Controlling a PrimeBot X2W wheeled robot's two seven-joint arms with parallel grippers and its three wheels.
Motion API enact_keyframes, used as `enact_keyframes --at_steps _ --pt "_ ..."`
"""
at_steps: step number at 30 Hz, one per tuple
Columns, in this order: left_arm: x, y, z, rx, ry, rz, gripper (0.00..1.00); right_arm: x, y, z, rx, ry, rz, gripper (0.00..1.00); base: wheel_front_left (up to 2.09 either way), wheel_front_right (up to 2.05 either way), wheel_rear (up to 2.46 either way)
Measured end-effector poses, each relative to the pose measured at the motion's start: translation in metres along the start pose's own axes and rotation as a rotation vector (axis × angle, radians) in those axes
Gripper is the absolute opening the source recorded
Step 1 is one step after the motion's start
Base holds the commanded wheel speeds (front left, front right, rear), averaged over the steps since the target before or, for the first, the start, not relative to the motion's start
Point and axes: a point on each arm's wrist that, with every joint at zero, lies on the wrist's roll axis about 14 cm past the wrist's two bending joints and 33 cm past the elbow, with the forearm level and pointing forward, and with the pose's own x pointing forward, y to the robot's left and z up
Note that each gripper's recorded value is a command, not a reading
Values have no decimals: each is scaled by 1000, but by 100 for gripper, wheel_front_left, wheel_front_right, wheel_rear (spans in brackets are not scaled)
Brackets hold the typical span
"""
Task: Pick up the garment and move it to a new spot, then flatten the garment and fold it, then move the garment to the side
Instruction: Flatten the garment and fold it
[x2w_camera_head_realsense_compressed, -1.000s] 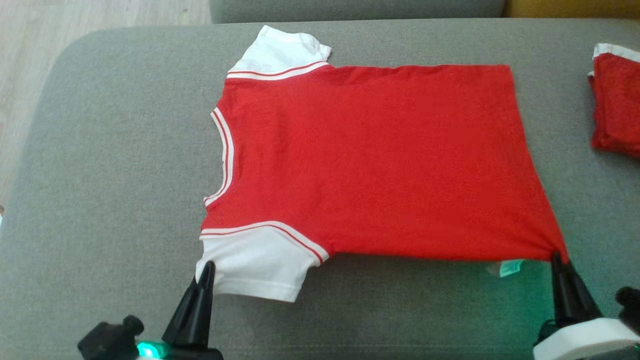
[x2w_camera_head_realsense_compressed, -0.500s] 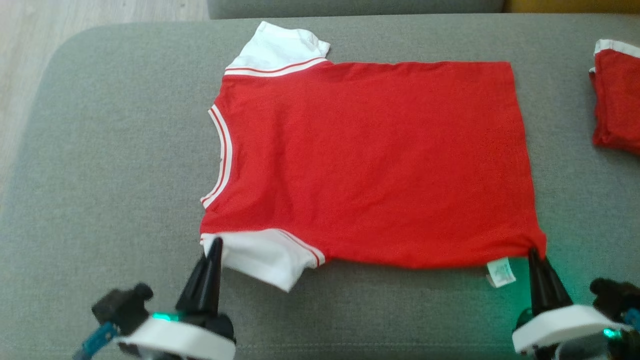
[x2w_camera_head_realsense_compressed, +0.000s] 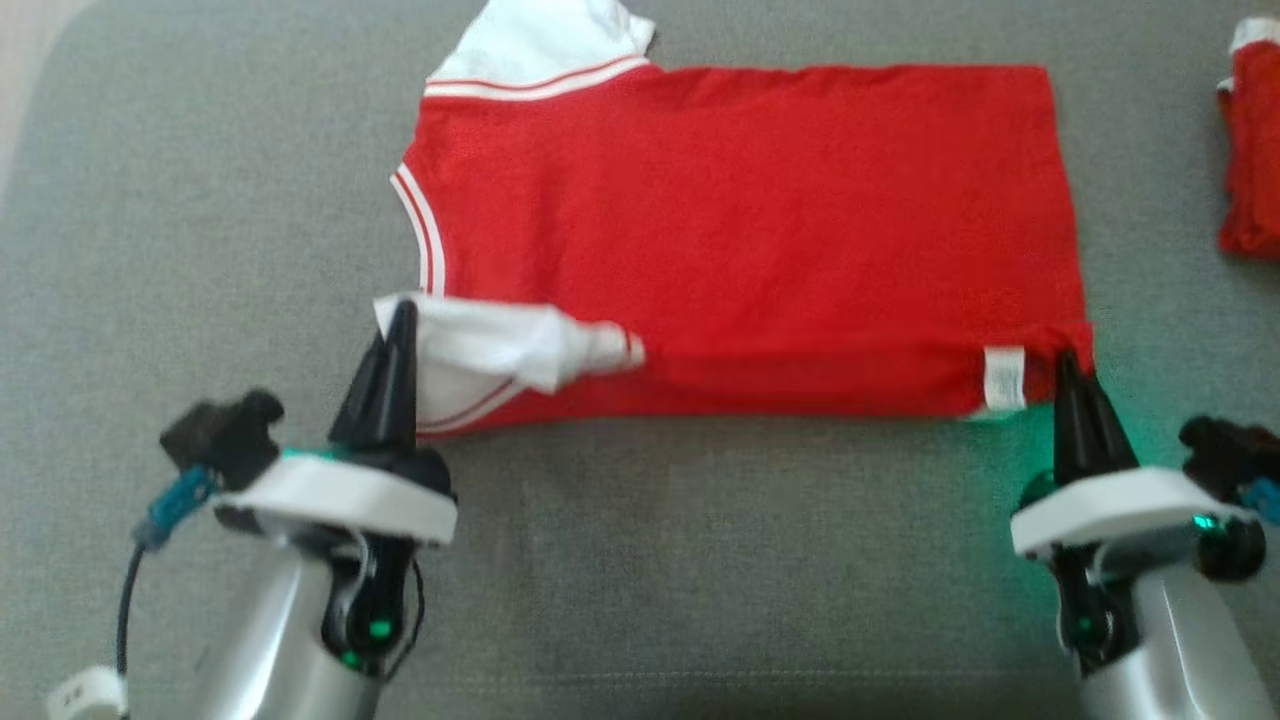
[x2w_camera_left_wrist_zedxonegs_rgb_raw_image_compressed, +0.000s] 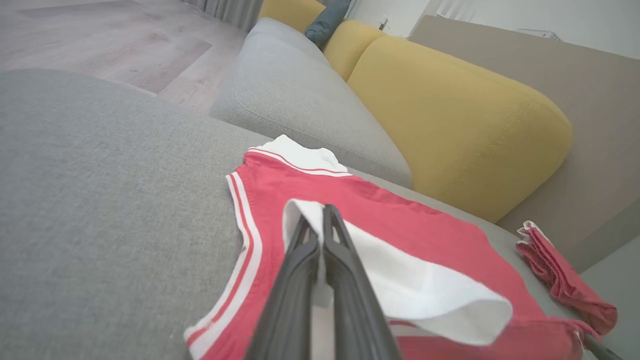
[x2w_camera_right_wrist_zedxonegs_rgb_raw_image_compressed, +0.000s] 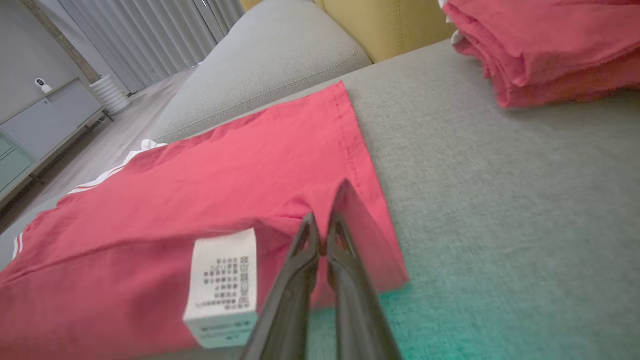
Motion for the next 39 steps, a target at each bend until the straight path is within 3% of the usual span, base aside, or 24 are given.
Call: enact_keyframes --at_steps 10,11,12,13,14,15,29,34,39 --pt "32 8 -17 41 49 -2 0 35 1 -6 4 13 -3 0 0 0 0" --pt "33 8 -18 42 52 -2 0 37 2 -4 5 8 -3 5 0 0 0" --pt "34 8 -19 43 55 -2 15 40 2 -3 5 5 -3 28 0 0 0" --pt "34 8 -20 41 56 0 41 42 2 -3 4 3 -2 53 0 0 0" --pt "35 9 -19 40 53 0 82 44 2 -3 1 5 -2 100 0 0 0" --pt "37 10 -18 44 48 3 100 47 2 -2 -2 4 -4 100 0 0 0" --pt "22 13 3 58 -11 25 100 56 -3 48 -7 -174 -32 100 0 0 0" --pt "-12 22 -20 67 100 46 100 40 2 71 -45 -256 -12 100 0 0 0" --pt "-34 30 -40 74 239 61 100 20 7 64 -71 -253 9 100 0 0 0"
